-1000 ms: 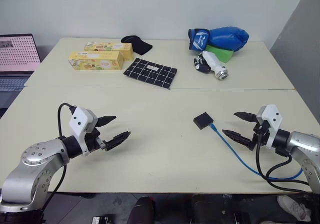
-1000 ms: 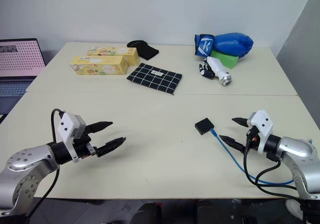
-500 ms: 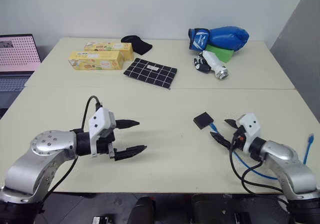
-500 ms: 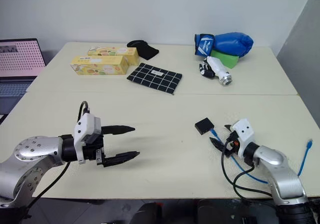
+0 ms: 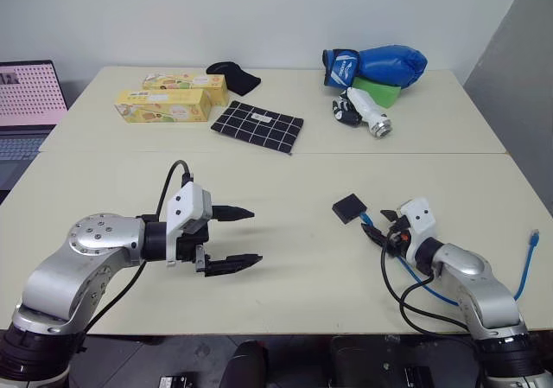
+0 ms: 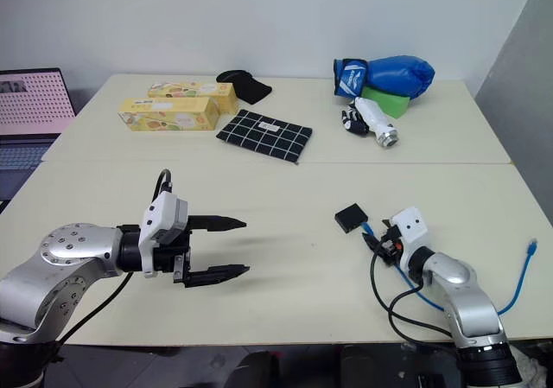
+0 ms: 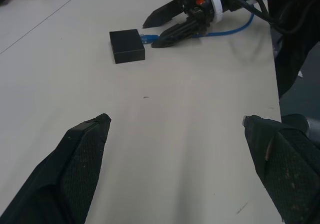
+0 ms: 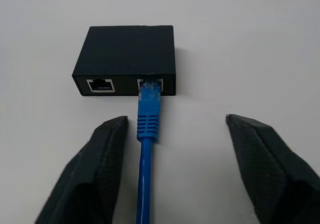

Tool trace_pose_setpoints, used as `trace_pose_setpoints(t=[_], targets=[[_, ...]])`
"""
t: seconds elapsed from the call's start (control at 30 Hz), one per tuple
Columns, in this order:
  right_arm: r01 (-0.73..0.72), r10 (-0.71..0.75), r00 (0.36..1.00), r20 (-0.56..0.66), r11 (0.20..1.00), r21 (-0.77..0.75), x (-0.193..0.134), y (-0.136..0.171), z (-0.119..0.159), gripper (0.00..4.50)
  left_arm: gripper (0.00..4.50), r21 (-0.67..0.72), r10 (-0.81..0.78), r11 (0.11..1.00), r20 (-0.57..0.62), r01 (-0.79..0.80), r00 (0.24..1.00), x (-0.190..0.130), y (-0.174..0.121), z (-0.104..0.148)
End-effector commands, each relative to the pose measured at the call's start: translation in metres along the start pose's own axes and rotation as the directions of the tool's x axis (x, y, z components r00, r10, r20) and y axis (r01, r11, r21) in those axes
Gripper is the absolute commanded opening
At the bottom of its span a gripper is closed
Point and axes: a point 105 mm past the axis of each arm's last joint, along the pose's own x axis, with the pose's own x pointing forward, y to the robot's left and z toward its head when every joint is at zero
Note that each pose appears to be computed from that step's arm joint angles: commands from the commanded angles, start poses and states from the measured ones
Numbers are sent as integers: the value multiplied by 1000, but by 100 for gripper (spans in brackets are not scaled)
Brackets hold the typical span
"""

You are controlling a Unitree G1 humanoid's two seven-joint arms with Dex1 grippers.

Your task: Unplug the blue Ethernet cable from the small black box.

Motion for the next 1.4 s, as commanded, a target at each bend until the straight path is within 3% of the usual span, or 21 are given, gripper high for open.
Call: trace_pose_setpoints(t=[0.03,0.17,0.33,0.4,0.53,0.63,0.73,1.03,1.3,1.4], targets=[[-23,23,1000,-14,1000,-17,0,0,-2,214,450,17,12,1000,11,-12,1000,0,1,2],[-67,66,998,-18,996,-66,-1,-1,4,122,450,-19,24,1000,22,-24,999,1,4,-2],[-201,207,978,-7,943,-265,-5,6,26,16,450,-101,5,995,18,-4,1000,1,6,-13],[-273,304,953,14,873,-404,-6,16,47,15,450,-153,8,988,49,0,999,2,10,-13],[-288,451,892,28,615,-734,-4,39,83,14,450,-290,-20,955,156,65,987,6,11,-2],[-257,532,846,30,456,-852,-1,53,101,14,450,-341,-29,935,208,100,978,11,11,5],[-230,594,804,25,350,-908,2,66,113,14,450,-376,-10,920,259,110,966,17,15,14],[-158,668,741,70,274,-949,4,87,144,14,450,-447,24,885,320,129,947,29,14,18],[-128,681,727,87,260,-957,3,92,152,13,450,-481,34,862,375,163,926,33,15,25],[-127,681,727,86,257,-958,3,92,152,13,397,-483,17,855,389,188,921,34,14,26]])
